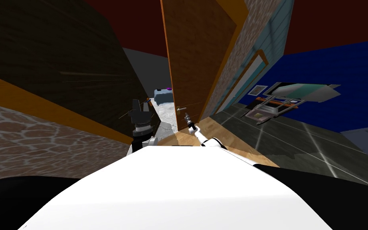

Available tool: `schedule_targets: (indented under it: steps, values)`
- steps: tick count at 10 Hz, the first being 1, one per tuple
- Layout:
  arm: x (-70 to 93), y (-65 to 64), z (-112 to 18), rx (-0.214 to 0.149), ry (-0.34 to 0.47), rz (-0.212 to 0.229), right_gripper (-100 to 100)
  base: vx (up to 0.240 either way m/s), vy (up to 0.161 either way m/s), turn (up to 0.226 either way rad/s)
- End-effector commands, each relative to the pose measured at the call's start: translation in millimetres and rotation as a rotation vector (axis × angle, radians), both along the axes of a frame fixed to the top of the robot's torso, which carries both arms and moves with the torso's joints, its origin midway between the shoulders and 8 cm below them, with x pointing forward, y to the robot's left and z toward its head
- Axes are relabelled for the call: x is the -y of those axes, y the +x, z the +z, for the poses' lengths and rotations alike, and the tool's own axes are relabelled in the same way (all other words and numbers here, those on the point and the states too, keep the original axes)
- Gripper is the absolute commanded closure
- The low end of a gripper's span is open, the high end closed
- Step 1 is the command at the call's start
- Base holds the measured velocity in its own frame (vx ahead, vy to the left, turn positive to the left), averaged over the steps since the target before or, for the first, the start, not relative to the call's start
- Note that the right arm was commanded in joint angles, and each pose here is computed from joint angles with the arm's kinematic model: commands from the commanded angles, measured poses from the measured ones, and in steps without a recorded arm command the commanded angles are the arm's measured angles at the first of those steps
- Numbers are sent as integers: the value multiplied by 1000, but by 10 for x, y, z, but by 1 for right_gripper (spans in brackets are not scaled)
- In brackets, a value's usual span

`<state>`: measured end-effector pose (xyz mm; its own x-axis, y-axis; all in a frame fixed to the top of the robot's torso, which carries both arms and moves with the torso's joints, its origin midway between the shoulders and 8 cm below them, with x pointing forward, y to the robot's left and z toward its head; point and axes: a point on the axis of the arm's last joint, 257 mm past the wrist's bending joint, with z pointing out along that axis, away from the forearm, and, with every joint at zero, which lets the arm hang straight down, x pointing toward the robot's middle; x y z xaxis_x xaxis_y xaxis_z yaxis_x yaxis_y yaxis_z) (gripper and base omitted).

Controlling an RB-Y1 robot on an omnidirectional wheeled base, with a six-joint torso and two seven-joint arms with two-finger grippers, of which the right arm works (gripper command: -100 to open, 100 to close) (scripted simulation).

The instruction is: Push the door open

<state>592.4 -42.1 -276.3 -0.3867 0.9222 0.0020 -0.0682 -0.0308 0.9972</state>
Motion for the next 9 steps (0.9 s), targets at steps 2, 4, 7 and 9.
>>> schedule_targets:
  steps: [2, 4, 7, 9]
  values:
    - [-159, 13, -66, -25, -13, 25, -100, 83, -103, 46]
    - [-197, 15, -81, -31, -17, 31, -100, 54, -81, 23]
    - [-321, 12, -121, -48, -25, 49, -100, 41, -55, 33]
    - [-478, -3, -163, -67, -33, 72, -100, 74, -94, 60]
